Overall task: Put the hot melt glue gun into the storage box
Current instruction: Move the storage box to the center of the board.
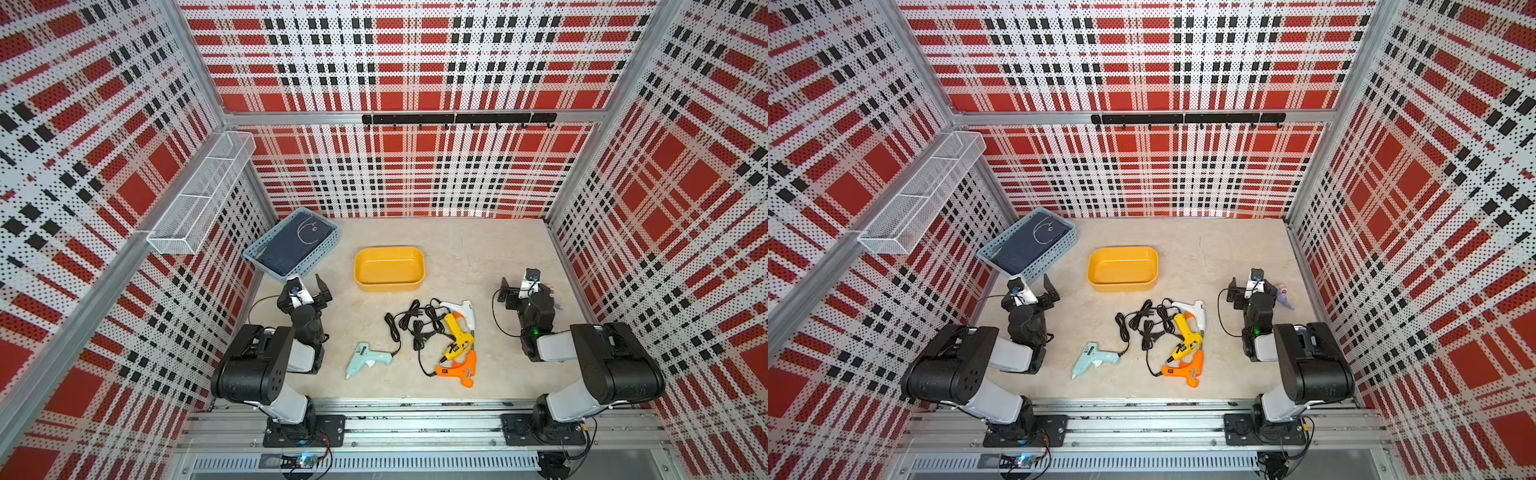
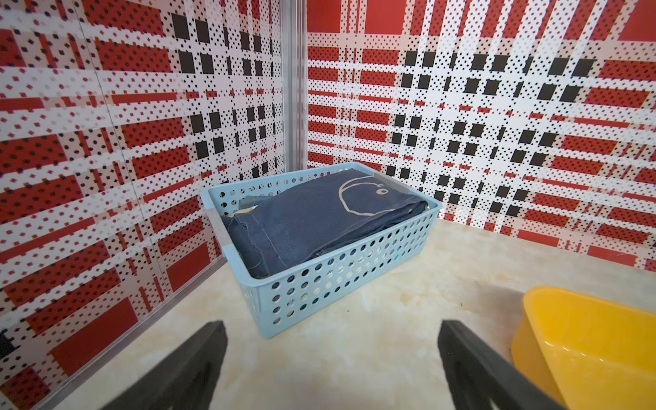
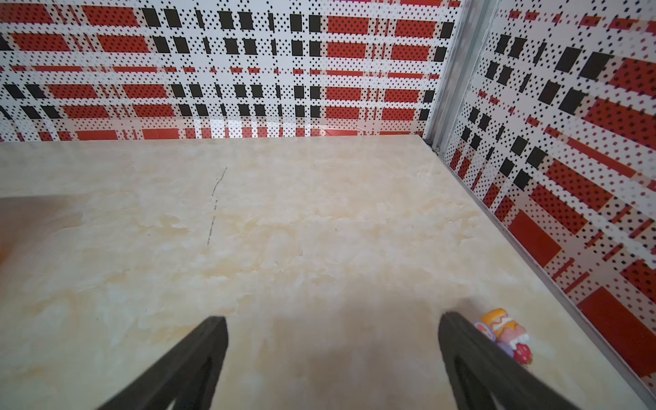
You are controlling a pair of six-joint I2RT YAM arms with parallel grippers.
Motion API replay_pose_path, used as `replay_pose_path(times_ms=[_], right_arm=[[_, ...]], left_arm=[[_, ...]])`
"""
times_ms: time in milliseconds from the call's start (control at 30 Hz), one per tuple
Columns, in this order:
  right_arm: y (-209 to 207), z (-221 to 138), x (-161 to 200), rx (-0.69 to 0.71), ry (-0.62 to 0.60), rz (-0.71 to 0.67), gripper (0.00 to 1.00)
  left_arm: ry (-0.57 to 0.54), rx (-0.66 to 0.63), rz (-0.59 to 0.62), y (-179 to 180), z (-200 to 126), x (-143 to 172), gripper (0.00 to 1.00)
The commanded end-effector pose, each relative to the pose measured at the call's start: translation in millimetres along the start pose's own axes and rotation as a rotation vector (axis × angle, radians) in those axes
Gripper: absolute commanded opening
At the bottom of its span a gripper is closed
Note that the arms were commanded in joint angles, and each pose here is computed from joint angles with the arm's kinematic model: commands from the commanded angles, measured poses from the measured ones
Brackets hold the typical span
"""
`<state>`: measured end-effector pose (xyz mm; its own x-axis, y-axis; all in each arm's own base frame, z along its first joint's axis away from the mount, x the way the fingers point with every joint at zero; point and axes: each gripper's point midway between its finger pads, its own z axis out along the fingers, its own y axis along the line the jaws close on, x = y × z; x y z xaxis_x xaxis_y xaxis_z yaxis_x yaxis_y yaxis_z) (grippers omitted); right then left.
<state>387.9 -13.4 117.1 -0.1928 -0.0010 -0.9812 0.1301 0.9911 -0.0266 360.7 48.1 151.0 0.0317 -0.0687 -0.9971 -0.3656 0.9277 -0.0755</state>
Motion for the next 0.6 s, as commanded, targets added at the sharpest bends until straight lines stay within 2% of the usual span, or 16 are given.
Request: replay_pose_path(times_ms=[0, 567], right_arm=[[-0.4, 2.2, -7.6, -0.001, -0.020, 0.007, 1.00], [-0.3, 1.7, -8.4, -0.003, -0.023, 0.009, 1.00]], left_arm=[[-0.018, 0.010, -0.002, -1.9, -0.7, -4.1, 0.99], [-0.019, 0.012, -0.002, -2.2, -0.7, -4.4, 0.99]])
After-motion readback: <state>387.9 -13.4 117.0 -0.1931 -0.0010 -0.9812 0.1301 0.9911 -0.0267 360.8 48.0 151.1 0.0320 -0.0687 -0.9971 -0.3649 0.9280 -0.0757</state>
